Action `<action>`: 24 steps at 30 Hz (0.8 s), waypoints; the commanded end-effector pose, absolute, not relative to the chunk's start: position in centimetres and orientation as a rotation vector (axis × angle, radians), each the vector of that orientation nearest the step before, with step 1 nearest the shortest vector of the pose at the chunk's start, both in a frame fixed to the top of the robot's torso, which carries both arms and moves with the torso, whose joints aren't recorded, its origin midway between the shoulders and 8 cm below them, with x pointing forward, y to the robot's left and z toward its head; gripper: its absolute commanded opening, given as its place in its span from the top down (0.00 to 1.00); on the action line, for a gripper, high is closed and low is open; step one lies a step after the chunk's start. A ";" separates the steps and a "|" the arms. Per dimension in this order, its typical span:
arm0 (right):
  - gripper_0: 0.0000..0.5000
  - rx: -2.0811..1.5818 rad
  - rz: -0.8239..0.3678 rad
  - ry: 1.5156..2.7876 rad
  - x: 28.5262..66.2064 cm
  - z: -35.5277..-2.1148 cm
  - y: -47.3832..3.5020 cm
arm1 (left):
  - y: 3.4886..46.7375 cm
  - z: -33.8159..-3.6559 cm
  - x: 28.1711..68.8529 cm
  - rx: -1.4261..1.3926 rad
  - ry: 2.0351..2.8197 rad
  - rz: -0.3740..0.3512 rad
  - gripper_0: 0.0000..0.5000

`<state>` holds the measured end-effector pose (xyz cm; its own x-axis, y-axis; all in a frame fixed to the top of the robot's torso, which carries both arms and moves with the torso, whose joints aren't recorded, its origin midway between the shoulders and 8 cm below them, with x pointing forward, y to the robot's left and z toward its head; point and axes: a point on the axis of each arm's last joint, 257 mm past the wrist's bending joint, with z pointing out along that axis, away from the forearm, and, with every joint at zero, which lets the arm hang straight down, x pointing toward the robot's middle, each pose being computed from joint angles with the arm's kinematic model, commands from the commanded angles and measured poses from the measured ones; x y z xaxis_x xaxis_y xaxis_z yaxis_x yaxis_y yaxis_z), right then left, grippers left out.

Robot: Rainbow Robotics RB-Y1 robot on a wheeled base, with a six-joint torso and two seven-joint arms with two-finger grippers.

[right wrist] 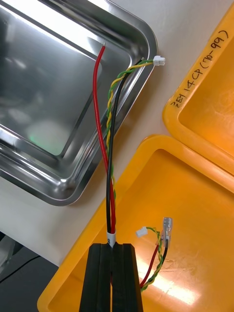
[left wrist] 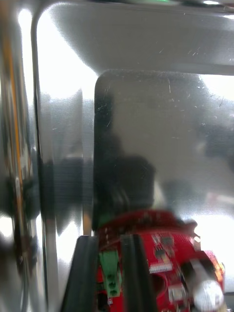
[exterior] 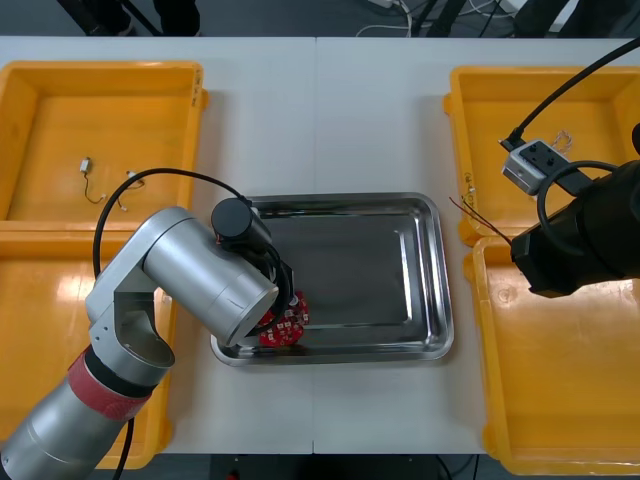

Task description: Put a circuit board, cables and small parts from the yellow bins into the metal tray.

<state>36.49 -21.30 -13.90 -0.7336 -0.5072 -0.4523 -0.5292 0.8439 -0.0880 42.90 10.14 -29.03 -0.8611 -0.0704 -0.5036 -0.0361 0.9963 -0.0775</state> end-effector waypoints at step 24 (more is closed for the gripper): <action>1.00 -0.884 0.105 2.554 34.8 -15.6 -17.9 | 8.9 -19.3 43.2 0.013 2.415 -0.224 0.00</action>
